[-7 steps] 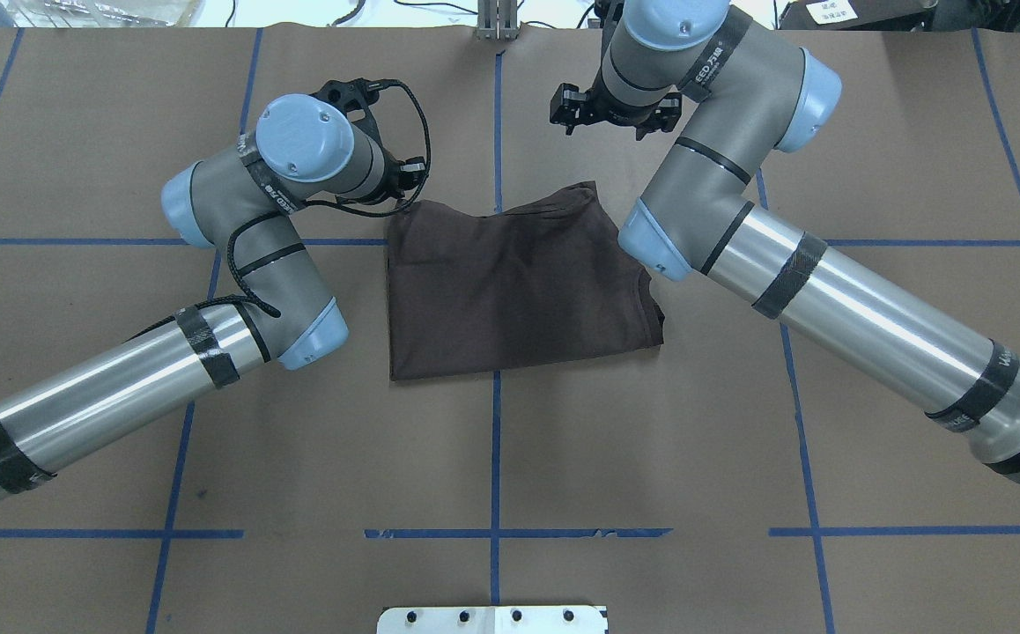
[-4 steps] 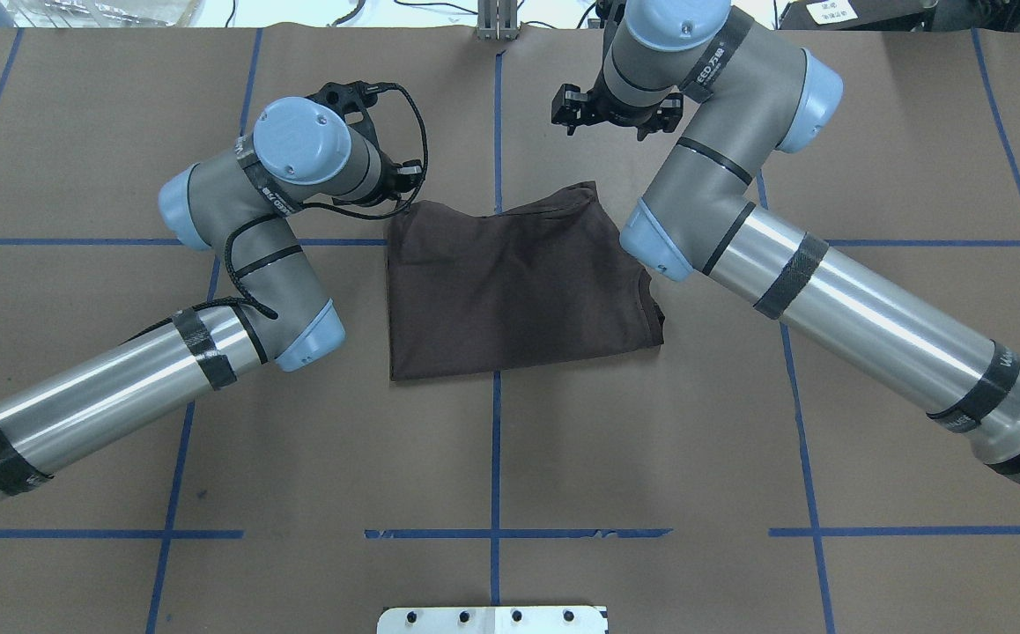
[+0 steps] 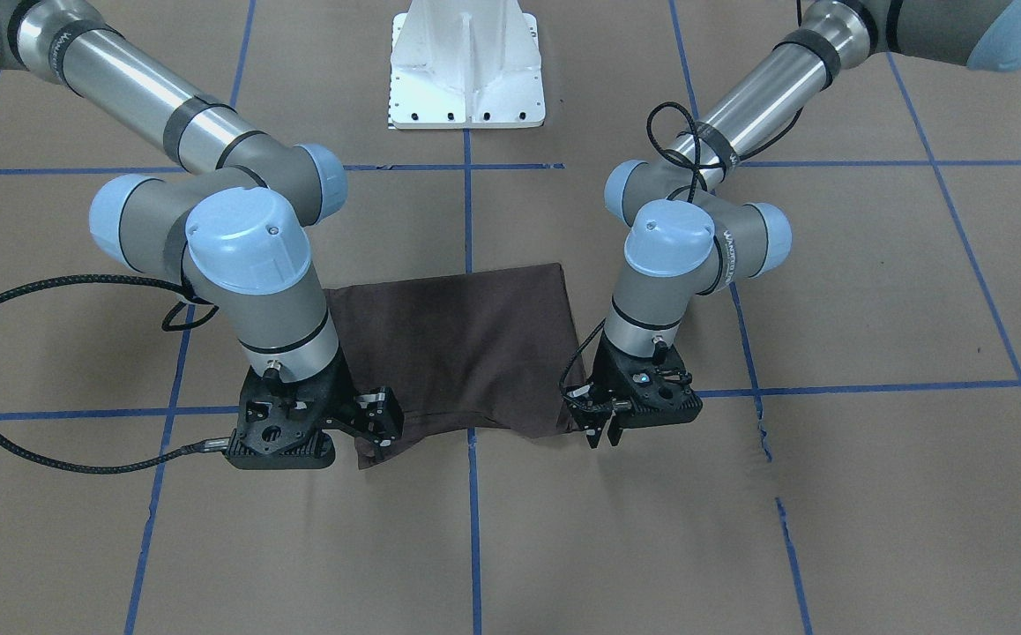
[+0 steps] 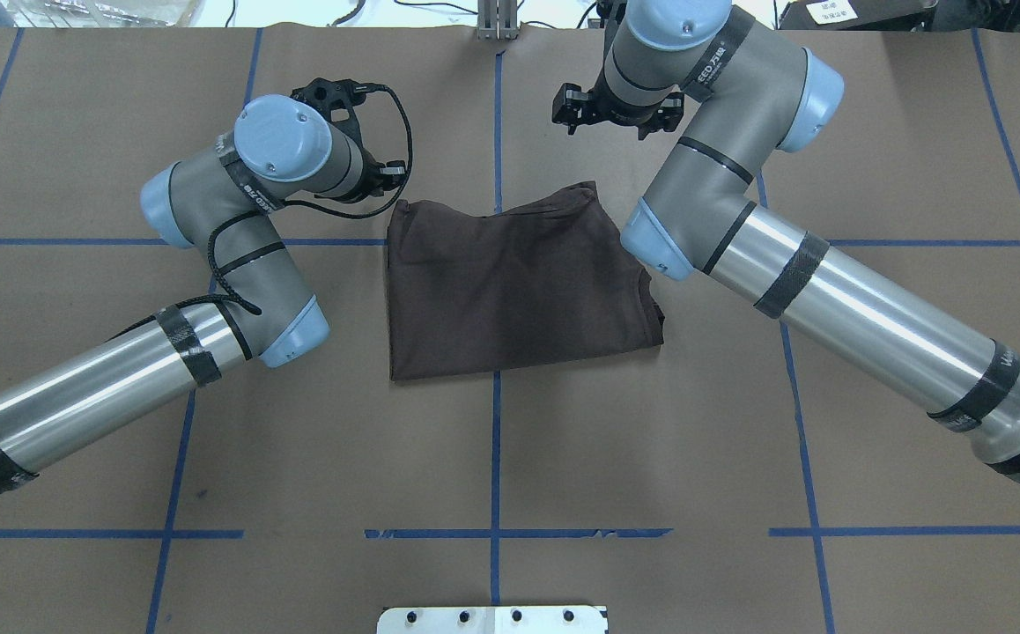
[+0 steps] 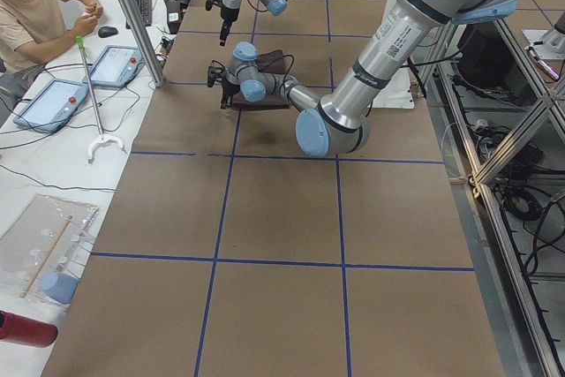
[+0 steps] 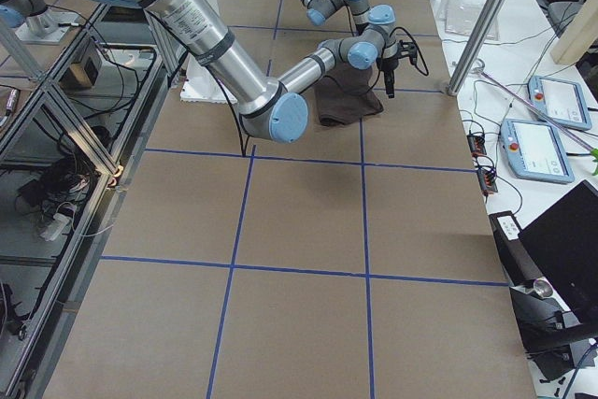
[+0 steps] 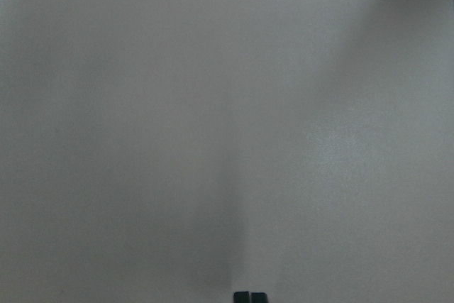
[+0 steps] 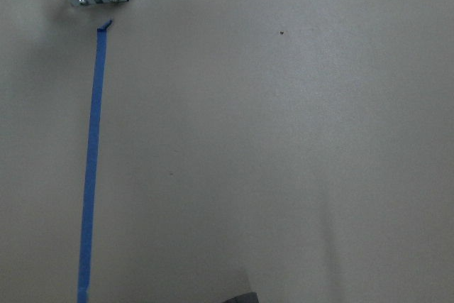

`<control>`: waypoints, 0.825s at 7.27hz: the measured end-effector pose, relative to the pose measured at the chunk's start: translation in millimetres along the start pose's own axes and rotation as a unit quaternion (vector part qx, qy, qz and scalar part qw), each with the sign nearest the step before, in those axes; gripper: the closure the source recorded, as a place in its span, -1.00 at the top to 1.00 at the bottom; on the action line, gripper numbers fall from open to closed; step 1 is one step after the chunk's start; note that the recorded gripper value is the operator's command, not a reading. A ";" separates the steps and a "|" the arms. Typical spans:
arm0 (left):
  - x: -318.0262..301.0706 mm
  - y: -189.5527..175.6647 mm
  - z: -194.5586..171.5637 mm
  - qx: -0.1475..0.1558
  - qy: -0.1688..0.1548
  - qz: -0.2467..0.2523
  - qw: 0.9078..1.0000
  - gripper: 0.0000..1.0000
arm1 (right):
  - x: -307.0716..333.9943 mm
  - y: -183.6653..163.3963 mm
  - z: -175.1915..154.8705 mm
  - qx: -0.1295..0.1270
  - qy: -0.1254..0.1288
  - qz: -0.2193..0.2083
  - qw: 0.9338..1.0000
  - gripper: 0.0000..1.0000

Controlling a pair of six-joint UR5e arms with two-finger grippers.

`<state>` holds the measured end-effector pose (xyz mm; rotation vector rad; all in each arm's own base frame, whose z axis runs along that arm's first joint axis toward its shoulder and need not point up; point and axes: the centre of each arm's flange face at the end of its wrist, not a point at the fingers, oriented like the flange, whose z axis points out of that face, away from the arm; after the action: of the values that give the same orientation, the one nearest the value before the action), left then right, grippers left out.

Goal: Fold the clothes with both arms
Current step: 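Release the shirt and raise both grippers above the folded shirt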

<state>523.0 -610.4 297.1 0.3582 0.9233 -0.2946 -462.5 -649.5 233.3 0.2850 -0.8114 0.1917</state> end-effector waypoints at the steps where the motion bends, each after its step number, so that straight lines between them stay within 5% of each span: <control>1: 3.0 0.3 -1.0 0.000 0.003 0.001 1.000 0.20 | 0.4 -0.4 -0.1 0.000 0.000 0.000 1.000 1.00; 6: 8.5 19.5 6.5 -0.011 0.004 0.004 1.000 -0.15 | 5.9 0.6 3.5 -0.001 0.004 0.002 1.000 1.00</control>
<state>540.2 -596.4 297.1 0.3428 0.9329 -0.2750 -461.0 -649.8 240.0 0.2803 -0.8048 0.1947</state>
